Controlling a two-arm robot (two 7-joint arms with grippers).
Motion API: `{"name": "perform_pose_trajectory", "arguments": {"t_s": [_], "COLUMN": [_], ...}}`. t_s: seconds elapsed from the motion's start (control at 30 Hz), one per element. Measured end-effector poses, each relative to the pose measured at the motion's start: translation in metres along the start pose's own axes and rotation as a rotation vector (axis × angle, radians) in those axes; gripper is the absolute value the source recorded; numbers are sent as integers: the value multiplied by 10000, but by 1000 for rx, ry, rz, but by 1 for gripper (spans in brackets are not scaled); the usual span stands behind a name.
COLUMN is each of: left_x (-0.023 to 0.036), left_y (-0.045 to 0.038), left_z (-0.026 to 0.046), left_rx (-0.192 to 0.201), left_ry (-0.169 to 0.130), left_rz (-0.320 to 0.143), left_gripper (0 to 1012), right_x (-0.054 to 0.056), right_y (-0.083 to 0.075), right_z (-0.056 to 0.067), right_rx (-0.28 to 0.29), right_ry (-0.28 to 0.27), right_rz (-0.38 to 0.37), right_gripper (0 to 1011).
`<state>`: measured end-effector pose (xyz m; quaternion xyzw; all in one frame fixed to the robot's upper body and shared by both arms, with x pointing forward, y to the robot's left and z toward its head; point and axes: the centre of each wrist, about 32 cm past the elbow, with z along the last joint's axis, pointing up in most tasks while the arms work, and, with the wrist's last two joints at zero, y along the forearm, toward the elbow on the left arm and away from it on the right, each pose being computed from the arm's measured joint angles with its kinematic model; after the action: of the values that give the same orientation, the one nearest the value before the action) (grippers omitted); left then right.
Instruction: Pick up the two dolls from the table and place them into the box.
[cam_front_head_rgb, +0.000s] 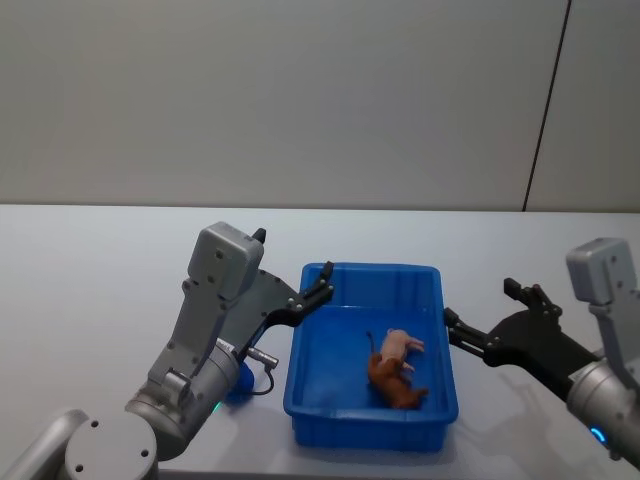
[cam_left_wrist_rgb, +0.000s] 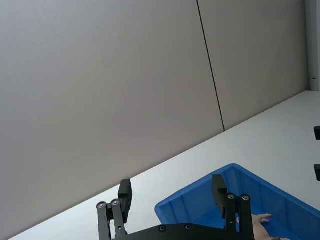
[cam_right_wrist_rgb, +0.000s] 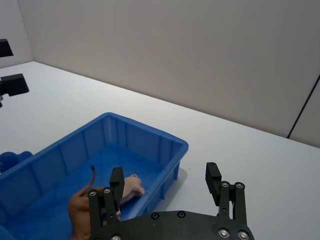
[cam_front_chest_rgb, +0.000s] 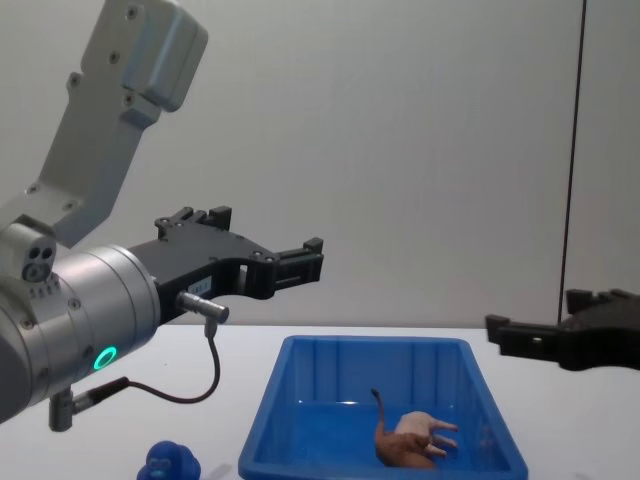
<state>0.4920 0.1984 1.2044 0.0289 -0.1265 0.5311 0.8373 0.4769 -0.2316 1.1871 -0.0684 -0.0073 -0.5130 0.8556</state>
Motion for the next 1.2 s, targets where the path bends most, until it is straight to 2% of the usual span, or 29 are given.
{"name": "perform_pose_trajectory", "arguments": {"t_s": [0.27,0.43,0.53,0.83,0.93,1.03,1.2], "left_x": [-1,5,13,52,71,83,117], "left_y": [3,29,60,230,314,367,490], "left_z": [-3,9,25,58,53,37,-23], "left_rx": [4,27,51,151,198,226,285], "left_ry": [-1,-11,-21,-49,-45,-40,-23], "left_rz": [0,2,3,9,16,21,31], "left_gripper": [1002,1002,1002,1002,1002,1002,1002], "right_x": [100,144,162,194,199,203,210], "right_y": [-66,-95,-108,-129,-133,-136,-139], "right_z": [-44,-62,-69,-81,-83,-85,-87], "right_rx": [-3,-4,-5,-5,-5,-6,-6], "right_ry": [1,0,0,0,0,0,0], "right_rz": [-21,-30,-33,-40,-41,-42,-43], "right_gripper": [1001,1001,1001,1001,1001,1001,1001]}}
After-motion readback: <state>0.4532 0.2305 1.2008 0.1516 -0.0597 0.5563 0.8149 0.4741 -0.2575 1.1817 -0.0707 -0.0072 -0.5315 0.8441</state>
